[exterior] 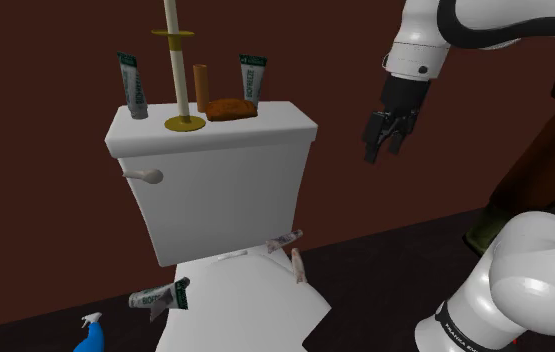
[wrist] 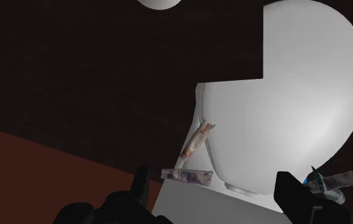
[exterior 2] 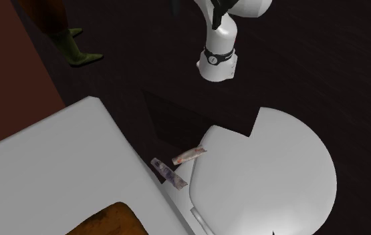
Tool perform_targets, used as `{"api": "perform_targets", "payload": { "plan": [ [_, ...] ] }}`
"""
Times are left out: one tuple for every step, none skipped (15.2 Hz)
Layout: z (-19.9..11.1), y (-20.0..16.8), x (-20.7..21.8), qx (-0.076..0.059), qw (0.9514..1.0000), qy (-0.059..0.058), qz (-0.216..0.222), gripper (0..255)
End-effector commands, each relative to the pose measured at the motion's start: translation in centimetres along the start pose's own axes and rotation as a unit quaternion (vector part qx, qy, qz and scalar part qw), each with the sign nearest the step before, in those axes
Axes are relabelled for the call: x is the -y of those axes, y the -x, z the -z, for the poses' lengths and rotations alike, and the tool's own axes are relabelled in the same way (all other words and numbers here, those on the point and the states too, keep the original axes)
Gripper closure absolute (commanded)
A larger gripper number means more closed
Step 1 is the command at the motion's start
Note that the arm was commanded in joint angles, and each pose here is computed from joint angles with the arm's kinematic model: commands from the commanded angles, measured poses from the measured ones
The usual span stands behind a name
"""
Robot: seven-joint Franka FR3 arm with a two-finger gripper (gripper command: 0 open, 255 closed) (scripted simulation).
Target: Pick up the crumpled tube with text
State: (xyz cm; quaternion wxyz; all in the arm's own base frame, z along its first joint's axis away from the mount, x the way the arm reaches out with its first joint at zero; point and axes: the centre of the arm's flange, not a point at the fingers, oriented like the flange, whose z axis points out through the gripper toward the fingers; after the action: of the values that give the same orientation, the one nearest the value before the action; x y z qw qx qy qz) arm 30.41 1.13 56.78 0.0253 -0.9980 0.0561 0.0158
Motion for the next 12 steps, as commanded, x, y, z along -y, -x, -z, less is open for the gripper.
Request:
{"api": "perform_targets", "payload": {
  "plan": [
    [0.0, 0.0, 0.0, 0.0, 1.0, 0.0, 0.0, 0],
    [-1.3, -0.1, -0.1, -0.006, 0.9998, 0.004, 0.016, 0],
    [-2.5, -0.2, -0.3, -0.012, 0.9994, 0.008, 0.032, 0],
    [-3.8, -0.3, -0.4, -0.018, 0.9986, 0.012, 0.048, 0],
    [-5.1, -0.5, -0.5, -0.023, 0.9976, 0.016, 0.064, 0],
    [-6.3, -0.7, -0.7, -0.029, 0.9962, 0.02, 0.08, 0],
    [-7.6, -0.9, -0.9, -0.035, 0.9945, 0.024, 0.096, 0],
    [-8.8, -1.1, -1.0, -0.041, 0.9925, 0.028, 0.112, 0],
    [-10.1, -1.3, -1.2, -0.047, 0.9902, 0.032, 0.127, 0],
    [-11.3, -1.5, -1.3, -0.053, 0.9877, 0.036, 0.143, 0],
    [-12.5, -1.8, -1.5, -0.058, 0.9848, 0.04, 0.159, 0],
    [-13.8, -2.1, -1.7, -0.064, 0.9816, 0.044, 0.175, 0]
  ]
}}
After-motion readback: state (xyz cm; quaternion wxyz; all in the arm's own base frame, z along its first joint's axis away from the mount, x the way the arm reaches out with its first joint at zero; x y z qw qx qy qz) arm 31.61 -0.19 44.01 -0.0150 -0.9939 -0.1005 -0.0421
